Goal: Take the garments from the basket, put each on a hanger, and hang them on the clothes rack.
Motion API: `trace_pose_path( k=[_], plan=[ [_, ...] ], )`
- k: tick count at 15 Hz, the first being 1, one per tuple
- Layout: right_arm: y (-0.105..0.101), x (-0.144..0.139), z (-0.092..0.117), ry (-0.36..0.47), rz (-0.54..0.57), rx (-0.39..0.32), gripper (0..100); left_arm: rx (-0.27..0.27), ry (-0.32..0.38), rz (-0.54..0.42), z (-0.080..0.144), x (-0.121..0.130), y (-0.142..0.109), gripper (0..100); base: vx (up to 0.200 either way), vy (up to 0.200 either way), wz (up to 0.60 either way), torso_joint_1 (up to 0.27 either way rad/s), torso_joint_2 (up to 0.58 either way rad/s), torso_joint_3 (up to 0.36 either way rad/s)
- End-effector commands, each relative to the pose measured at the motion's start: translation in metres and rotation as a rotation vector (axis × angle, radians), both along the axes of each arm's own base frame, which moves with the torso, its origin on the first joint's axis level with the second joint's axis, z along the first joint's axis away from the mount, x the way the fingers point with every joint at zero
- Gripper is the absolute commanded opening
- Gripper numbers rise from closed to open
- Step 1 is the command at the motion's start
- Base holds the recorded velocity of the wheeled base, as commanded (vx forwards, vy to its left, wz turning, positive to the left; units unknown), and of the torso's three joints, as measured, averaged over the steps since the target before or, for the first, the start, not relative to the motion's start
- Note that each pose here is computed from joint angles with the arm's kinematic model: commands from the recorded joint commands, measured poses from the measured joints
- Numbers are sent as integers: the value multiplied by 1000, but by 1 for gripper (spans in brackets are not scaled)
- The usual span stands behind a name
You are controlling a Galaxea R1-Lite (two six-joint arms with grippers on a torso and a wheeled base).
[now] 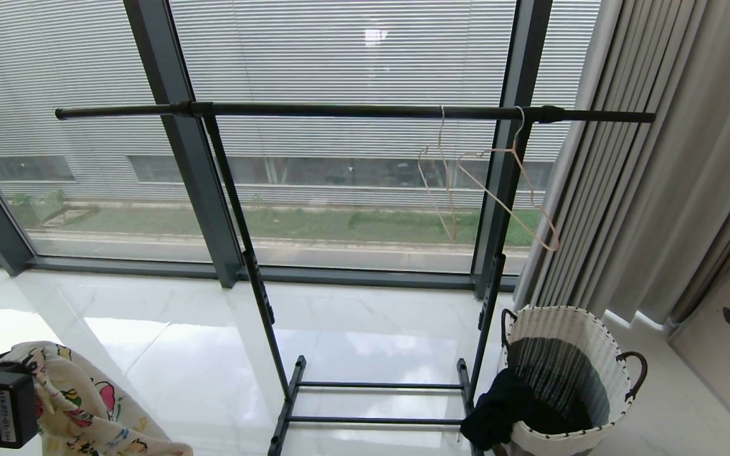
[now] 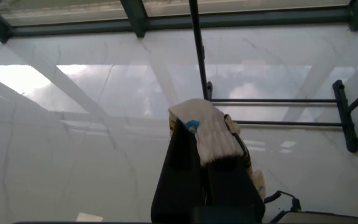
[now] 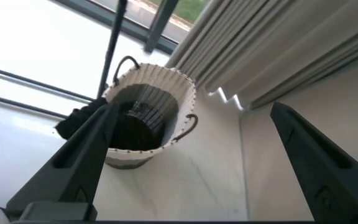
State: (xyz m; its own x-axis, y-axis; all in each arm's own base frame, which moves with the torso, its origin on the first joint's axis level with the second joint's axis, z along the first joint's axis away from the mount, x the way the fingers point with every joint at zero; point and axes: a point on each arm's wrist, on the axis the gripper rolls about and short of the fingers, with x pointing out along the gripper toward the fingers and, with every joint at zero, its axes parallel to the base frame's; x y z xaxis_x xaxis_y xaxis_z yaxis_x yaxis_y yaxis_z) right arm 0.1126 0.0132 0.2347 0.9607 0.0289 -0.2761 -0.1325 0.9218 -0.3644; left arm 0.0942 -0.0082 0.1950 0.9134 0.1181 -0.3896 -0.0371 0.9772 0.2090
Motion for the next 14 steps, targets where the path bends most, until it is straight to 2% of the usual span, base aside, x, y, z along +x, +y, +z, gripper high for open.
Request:
trace_pose_path(
  k=[1,2,6,14],
  plan=[
    [3,14,-4,30,29,14,100,1,3,1,0,0,0,0,0,0,0,90,-198,-115],
    [3,15,-4,29,45,20,100,0,0,1,0,0,0,0,0,0,0,56,-115,-56],
    [6,18,-4,41,138,88,100,1,2,1,0,0,0,0,200,0,0,13,-35,-14],
    [10,41,-2,89,187,140,100,-2,-19,-1,2,2,0,0,200,0,0,7,2,-1]
  ],
)
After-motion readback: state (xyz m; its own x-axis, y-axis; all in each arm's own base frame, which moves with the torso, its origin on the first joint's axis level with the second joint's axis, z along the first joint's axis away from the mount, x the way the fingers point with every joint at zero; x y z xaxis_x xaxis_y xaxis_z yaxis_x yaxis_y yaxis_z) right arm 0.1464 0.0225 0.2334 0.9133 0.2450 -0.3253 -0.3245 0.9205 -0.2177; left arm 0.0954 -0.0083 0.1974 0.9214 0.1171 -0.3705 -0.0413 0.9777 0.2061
